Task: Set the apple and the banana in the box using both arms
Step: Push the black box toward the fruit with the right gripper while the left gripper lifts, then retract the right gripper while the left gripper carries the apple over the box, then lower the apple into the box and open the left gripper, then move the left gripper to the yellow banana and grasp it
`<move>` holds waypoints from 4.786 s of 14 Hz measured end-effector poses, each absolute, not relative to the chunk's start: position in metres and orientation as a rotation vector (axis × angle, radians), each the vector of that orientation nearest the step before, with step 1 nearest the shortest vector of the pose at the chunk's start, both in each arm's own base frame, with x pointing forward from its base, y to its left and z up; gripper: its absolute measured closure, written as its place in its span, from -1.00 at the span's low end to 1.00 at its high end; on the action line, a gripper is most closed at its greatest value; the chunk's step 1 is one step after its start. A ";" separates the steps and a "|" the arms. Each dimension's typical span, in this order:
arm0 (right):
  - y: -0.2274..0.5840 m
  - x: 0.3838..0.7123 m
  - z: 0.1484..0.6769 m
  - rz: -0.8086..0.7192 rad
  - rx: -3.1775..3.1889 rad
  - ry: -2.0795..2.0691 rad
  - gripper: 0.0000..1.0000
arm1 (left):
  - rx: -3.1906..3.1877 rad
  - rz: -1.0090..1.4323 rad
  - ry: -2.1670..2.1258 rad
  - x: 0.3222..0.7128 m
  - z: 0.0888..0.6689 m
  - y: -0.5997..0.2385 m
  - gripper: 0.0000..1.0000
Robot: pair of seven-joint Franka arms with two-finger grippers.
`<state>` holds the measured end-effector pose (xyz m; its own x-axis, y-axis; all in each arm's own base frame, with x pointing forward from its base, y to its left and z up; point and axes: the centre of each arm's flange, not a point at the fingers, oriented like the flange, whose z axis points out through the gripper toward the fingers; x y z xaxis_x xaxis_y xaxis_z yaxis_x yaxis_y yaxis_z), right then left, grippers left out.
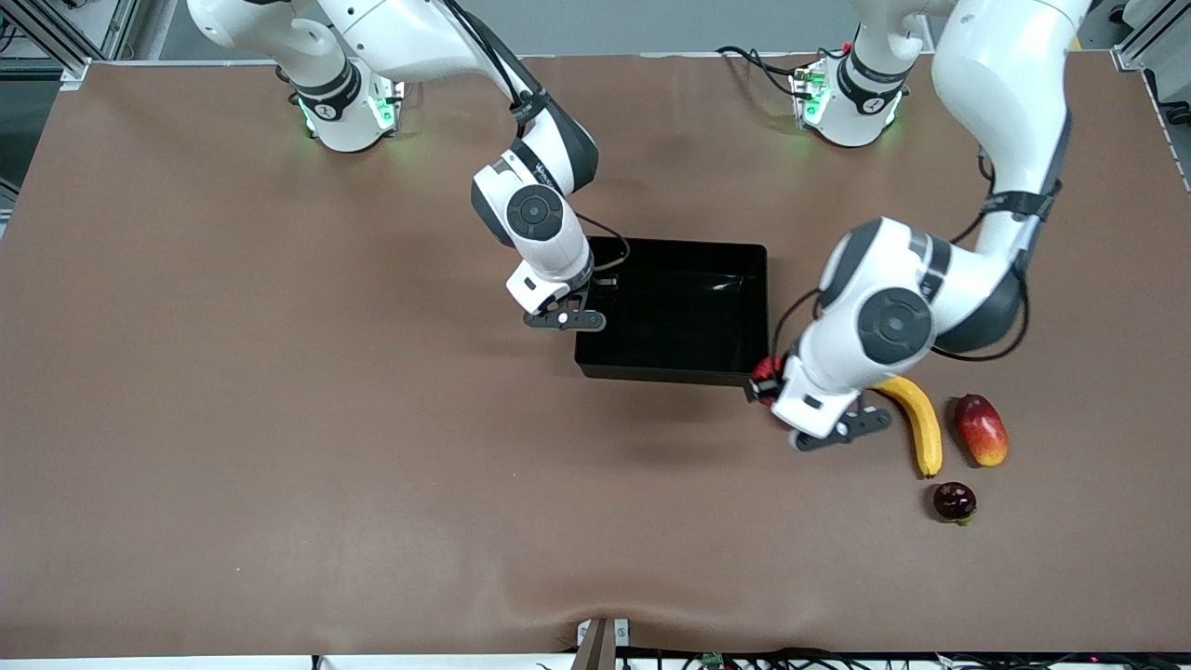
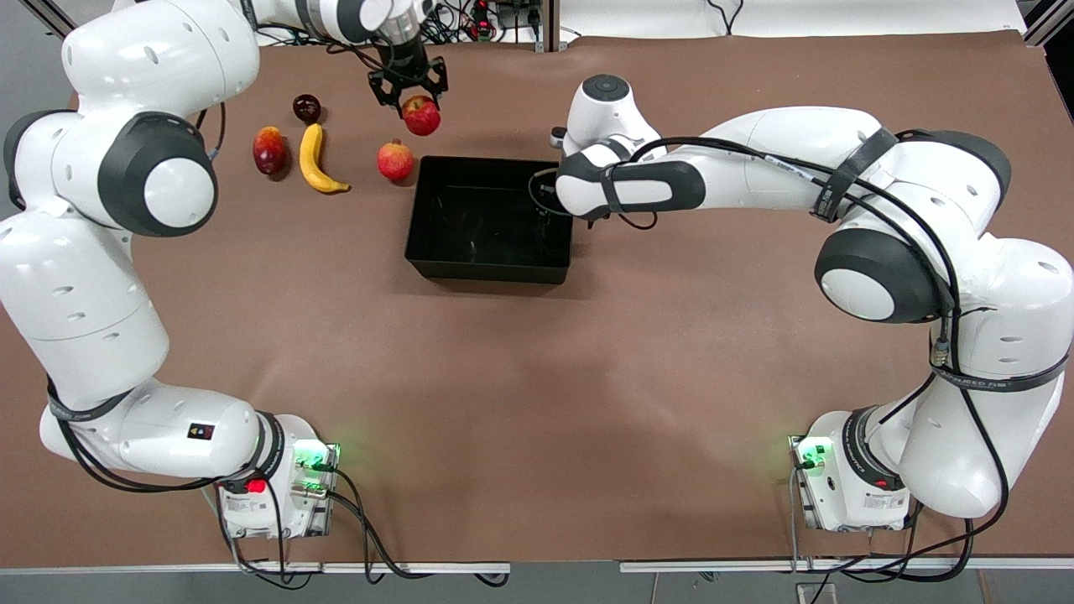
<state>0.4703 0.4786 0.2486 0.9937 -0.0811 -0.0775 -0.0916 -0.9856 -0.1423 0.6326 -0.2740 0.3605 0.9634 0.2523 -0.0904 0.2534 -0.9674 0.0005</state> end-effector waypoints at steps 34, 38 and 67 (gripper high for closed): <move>-0.024 0.550 0.606 0.107 -3.100 0.006 -1.00 | 3.214 -0.091 0.322 0.436 0.212 -0.341 -0.42; -0.040 0.549 0.614 0.106 -3.099 0.051 -1.00 | 3.211 -0.090 0.319 0.434 0.209 -0.340 -0.42; -0.055 0.546 0.640 0.063 -3.103 0.092 -1.00 | 3.164 -0.109 0.465 0.627 0.263 -0.029 -1.00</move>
